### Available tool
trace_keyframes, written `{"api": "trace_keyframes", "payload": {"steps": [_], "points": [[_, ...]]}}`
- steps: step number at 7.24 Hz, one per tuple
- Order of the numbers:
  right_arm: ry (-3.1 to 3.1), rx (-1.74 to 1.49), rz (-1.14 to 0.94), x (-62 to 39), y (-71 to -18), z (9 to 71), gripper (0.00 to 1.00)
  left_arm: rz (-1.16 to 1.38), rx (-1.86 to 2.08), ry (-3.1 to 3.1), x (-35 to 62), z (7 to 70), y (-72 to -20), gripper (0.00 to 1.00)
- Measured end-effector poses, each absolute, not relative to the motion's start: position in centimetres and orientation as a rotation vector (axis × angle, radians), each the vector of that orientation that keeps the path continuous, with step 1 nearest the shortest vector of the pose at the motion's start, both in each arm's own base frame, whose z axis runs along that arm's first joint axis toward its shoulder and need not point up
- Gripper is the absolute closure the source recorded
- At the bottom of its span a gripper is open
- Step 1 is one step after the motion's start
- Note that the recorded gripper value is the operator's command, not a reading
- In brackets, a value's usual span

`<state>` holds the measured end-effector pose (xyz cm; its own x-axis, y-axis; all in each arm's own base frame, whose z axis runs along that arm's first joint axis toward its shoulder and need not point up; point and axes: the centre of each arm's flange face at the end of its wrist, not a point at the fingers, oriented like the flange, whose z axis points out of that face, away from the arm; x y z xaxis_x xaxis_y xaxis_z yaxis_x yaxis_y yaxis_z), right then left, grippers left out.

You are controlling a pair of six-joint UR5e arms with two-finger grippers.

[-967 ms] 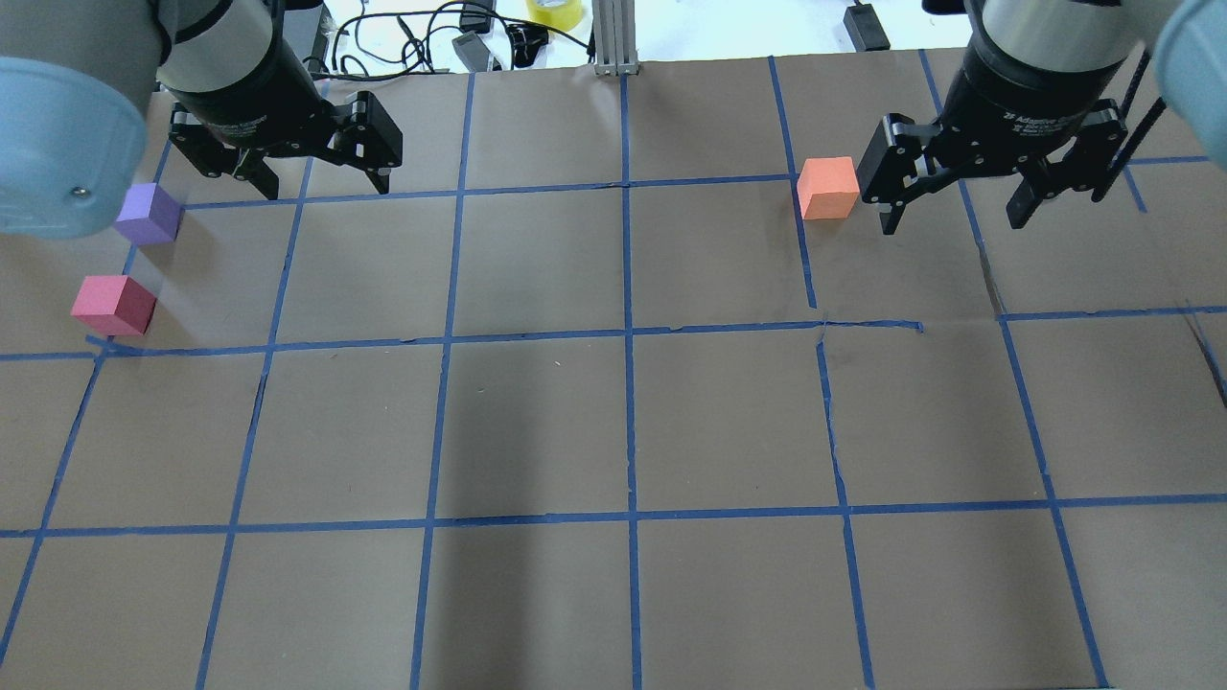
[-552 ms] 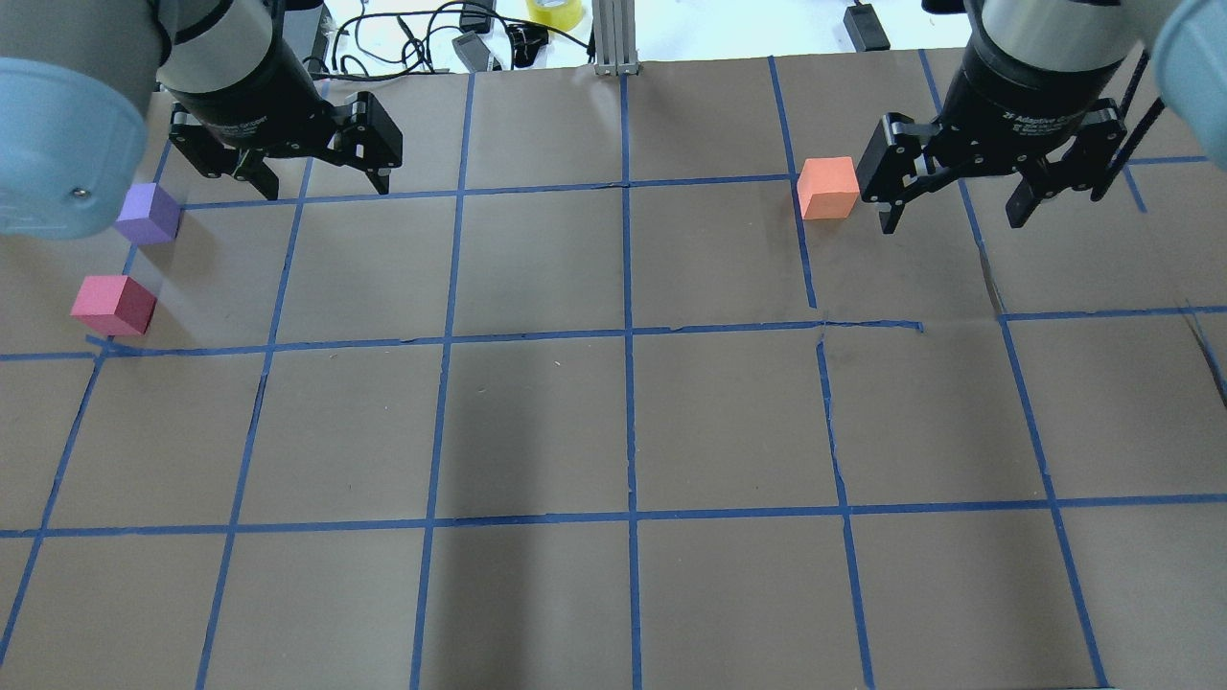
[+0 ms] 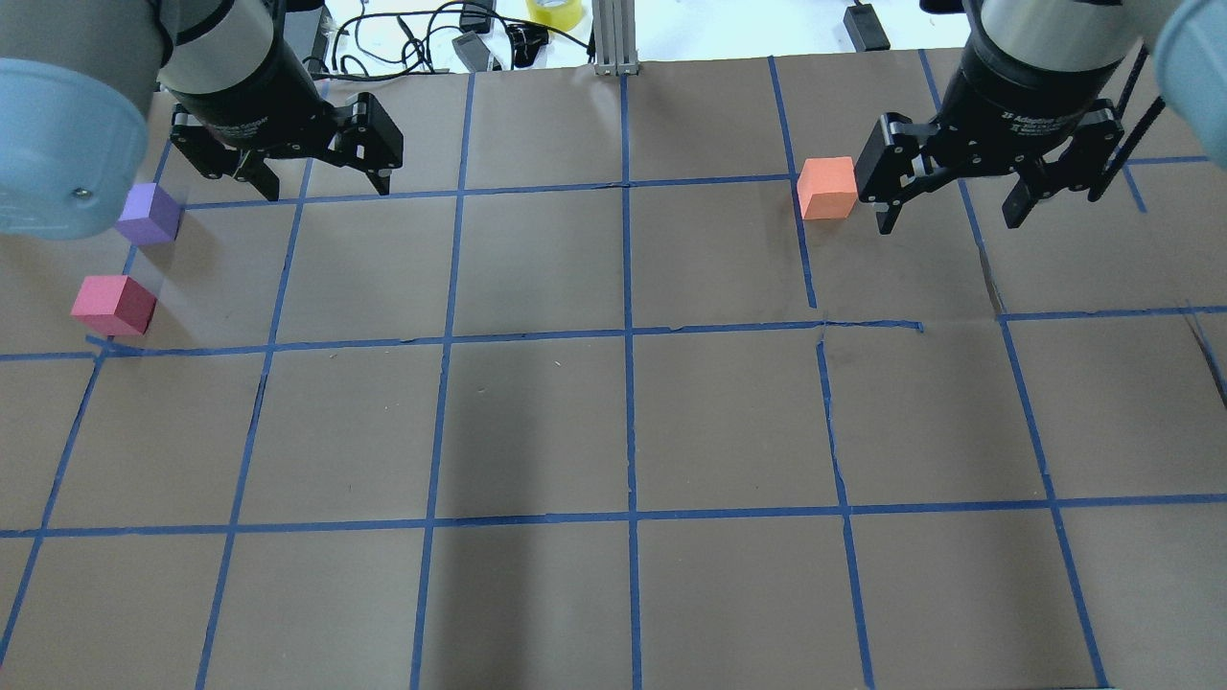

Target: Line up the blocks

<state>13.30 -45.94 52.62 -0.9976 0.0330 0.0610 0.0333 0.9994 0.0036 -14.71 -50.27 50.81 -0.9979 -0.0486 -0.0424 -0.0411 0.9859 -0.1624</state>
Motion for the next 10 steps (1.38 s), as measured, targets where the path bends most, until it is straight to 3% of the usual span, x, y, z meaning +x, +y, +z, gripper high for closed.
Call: {"api": "trace_keyframes", "payload": {"steps": [5,10], "points": [[-3.070,-0.030,-0.025,13.2,-46.9,51.6,0.00,-0.250,-0.072,3.084,-14.7,50.8,-50.4,0.00],[-3.022,-0.013,0.279,12.3,-58.5,43.5,0.00,-0.256,-0.069,3.084,-14.8,51.0,-50.4,0.00]]}}
